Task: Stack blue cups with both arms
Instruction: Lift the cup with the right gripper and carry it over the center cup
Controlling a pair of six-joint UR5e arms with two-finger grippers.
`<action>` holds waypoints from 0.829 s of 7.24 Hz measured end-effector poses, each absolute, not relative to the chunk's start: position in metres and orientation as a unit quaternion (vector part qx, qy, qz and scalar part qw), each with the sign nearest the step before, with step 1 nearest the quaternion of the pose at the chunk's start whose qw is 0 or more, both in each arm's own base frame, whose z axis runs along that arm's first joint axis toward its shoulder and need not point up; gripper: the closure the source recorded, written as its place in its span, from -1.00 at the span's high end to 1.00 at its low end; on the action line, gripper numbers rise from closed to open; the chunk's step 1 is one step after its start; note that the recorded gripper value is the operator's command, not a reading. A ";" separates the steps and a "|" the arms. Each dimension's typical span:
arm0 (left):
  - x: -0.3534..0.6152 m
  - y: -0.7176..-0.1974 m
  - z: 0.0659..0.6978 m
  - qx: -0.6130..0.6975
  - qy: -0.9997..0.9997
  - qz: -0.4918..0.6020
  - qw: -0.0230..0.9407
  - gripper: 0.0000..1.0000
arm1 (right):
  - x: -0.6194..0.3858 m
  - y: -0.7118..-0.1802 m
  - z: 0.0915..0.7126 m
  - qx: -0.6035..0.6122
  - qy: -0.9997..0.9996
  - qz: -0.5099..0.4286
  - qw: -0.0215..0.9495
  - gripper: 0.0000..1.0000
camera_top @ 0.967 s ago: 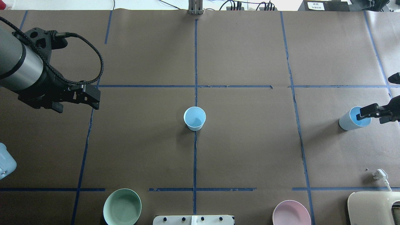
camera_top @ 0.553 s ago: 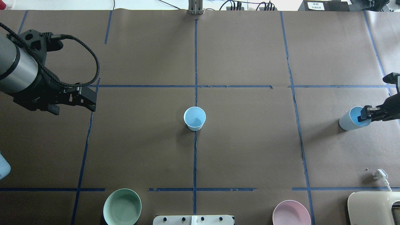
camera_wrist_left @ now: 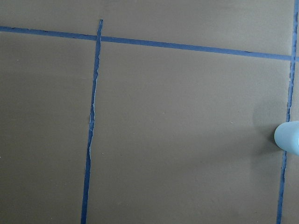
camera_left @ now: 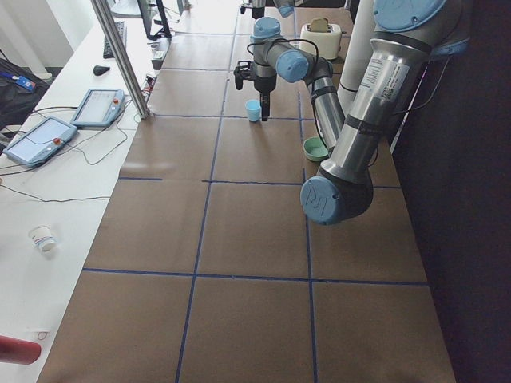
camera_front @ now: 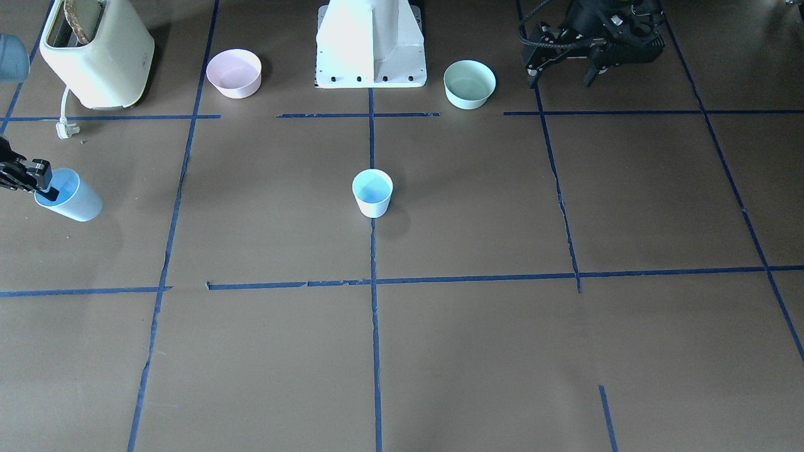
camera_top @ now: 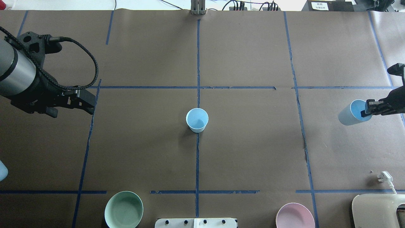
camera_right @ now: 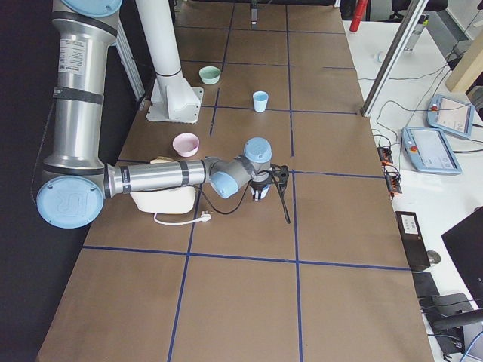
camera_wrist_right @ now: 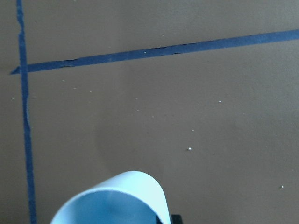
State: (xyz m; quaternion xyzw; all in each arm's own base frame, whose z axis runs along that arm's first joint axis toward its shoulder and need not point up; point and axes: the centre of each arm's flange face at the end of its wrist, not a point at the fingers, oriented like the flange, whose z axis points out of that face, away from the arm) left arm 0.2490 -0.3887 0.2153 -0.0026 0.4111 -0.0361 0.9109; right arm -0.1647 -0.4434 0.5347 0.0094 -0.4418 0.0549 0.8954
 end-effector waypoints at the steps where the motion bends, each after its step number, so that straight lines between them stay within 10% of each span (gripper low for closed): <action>1: 0.237 -0.393 0.233 0.004 0.398 -0.020 0.917 1.00 | -0.170 -0.455 0.485 0.009 -0.445 0.062 0.893 -1.00; 6: 0.136 -0.445 0.362 0.028 0.318 0.075 0.945 1.00 | -0.337 -0.459 0.254 -0.018 -0.484 0.109 0.868 -1.00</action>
